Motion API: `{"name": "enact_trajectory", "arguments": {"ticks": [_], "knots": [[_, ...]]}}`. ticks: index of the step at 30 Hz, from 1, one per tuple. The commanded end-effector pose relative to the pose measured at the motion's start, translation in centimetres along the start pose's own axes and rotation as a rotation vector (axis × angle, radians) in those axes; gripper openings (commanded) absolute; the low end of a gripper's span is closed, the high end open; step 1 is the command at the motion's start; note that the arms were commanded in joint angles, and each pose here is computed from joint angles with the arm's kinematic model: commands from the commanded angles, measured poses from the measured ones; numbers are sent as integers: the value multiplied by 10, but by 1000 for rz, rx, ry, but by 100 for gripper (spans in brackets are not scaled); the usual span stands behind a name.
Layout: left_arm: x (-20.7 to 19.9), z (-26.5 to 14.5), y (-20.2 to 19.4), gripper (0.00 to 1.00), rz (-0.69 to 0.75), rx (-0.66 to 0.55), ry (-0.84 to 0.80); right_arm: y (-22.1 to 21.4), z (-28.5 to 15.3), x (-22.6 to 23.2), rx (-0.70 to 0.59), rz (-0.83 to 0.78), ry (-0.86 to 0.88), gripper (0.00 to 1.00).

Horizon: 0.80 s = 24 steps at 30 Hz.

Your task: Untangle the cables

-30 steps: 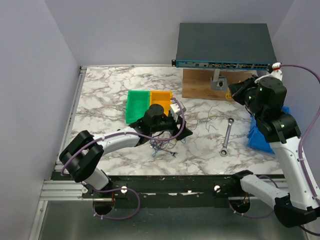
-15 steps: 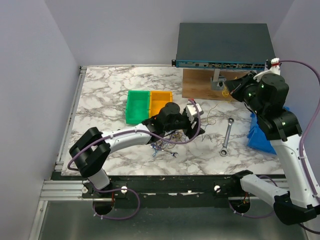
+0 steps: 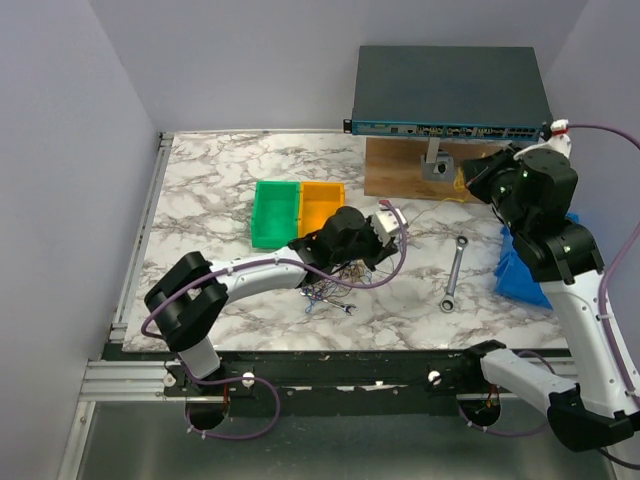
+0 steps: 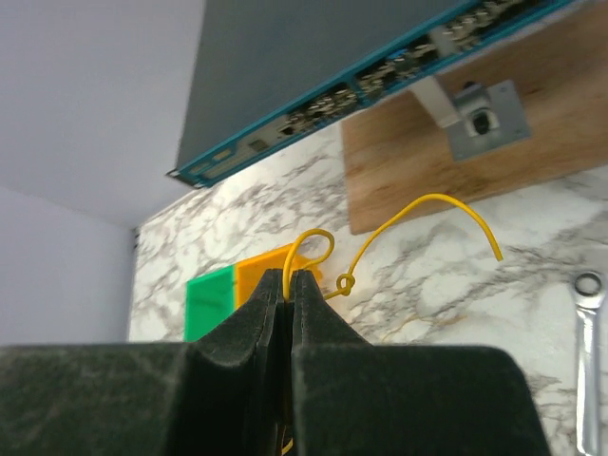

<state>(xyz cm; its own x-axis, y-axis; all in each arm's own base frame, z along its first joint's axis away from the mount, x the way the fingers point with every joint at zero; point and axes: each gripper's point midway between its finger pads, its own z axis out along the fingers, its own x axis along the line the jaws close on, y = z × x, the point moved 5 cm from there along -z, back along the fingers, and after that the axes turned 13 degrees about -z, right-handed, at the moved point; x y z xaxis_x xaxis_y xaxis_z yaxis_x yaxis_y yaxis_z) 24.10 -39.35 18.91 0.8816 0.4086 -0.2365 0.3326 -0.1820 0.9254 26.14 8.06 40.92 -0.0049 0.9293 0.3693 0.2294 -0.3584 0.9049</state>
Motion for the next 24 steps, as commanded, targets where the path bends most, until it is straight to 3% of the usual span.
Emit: {"name": "enact_trajectory", "arguments": {"ticks": [1, 7, 11, 16, 19, 24], "knots": [[25, -32, 8, 0, -203, -97, 90, -5, -6, -49, -82, 3, -323, 1], [73, -108, -11, 0, -533, -287, 182, -31, -20, -108, -152, -32, -685, 1], [104, -135, -37, 0, -633, -298, 341, -31, -43, -124, -235, 32, -780, 1], [109, -141, -42, 0, -643, -304, 362, -12, -62, -122, -306, 40, -753, 1], [99, -140, -30, 0, -591, -313, 273, -10, -55, -115, -265, -32, -703, 1], [70, -132, -17, 0, -476, -303, 104, -32, -28, -122, -161, -106, -775, 1]]}}
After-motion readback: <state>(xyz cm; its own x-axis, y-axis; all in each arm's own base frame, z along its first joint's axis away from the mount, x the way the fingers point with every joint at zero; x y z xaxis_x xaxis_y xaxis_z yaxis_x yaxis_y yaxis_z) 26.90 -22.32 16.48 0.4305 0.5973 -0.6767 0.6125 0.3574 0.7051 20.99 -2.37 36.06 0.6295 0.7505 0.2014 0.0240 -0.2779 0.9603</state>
